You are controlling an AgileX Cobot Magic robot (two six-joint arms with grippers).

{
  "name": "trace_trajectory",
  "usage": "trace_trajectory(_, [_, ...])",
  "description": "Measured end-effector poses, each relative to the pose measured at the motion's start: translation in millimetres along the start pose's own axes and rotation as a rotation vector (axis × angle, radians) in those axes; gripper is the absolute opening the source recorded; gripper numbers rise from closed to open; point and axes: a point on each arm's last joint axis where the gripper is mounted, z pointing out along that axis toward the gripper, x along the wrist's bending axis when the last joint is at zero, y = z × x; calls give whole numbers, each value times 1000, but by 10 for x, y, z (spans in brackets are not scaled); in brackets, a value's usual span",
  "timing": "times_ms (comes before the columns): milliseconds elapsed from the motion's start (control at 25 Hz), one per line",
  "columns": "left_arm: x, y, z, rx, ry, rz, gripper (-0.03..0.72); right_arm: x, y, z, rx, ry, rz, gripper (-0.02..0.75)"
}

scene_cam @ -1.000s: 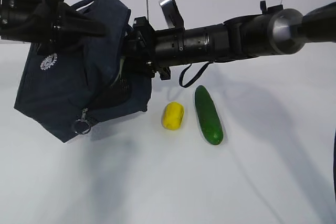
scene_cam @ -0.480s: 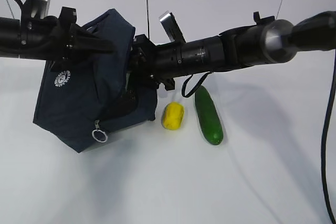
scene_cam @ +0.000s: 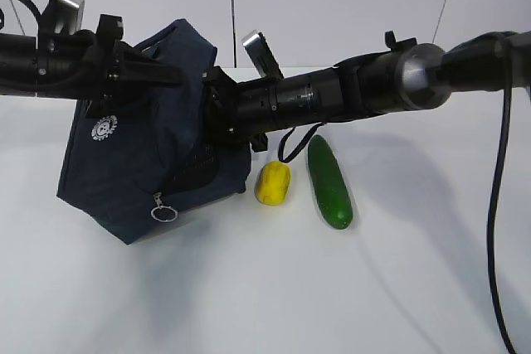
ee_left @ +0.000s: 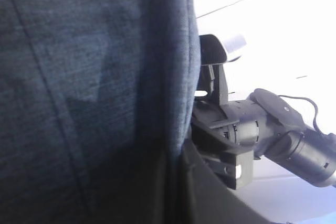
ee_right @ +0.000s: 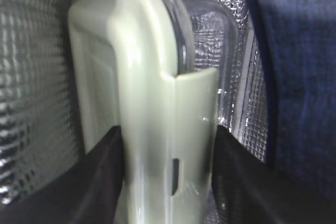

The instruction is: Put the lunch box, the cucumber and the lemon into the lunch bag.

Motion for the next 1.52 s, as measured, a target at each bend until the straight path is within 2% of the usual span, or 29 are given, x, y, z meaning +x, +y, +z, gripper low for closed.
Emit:
trace_trajectory(480, [-1,10,4,-12,-9,-10,-6,2,-7,0,8,2,13,397])
trace_trajectory(680, [9,12,7,-15,-5,-13,-6,65,-1,-1,22,49,14,405])
trace_trajectory(920, [4,11,7,-13,-10,-14,-6,80,-14,-2,36,66,14,484])
trace_trajectory(1280, [-8,18,-43,-1,-50,-18,-6,106,-2,-127,92,159,0,487])
trace_trajectory(1520, [54,75,-160,-18,-45,-50,-6,117,8,-174,105,173,-20,487])
